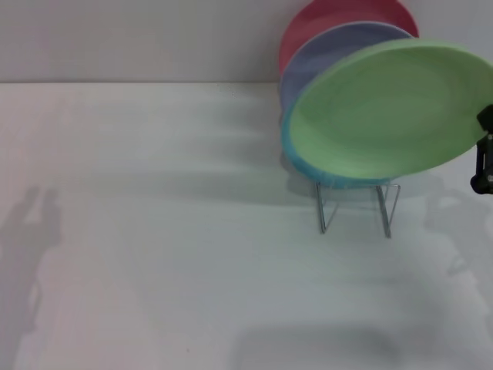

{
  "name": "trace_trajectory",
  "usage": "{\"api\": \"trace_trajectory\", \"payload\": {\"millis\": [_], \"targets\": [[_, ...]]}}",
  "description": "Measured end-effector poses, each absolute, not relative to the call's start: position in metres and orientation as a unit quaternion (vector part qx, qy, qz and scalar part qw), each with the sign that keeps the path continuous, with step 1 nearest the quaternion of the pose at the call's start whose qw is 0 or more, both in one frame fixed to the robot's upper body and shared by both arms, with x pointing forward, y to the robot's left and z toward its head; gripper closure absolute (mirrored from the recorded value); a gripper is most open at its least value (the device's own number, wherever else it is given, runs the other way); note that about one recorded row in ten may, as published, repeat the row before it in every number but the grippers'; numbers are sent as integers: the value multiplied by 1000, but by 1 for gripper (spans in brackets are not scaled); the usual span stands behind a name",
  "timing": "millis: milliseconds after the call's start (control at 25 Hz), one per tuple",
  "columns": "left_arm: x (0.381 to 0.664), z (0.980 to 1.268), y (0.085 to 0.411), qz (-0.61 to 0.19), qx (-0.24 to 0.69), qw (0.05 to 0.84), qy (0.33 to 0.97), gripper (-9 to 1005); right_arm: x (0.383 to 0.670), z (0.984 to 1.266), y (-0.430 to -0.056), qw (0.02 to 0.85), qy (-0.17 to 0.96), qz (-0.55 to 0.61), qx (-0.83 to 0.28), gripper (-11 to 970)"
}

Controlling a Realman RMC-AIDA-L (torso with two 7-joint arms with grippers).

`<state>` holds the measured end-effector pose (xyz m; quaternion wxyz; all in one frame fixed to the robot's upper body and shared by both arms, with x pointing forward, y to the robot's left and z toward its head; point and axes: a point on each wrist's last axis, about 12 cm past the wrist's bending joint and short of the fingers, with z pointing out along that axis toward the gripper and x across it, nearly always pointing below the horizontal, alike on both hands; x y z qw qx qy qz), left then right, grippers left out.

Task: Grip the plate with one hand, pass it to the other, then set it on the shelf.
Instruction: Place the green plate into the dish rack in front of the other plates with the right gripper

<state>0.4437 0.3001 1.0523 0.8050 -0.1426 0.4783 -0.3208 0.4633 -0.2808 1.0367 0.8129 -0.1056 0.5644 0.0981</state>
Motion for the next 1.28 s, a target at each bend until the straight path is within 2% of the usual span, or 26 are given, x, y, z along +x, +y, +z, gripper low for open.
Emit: {"api": "trace_trajectory", "payload": {"millis": [1280], "targets": [[436, 1053, 300, -329, -142, 807, 470, 654, 462, 1025, -279, 785, 602, 96, -112, 936]]}}
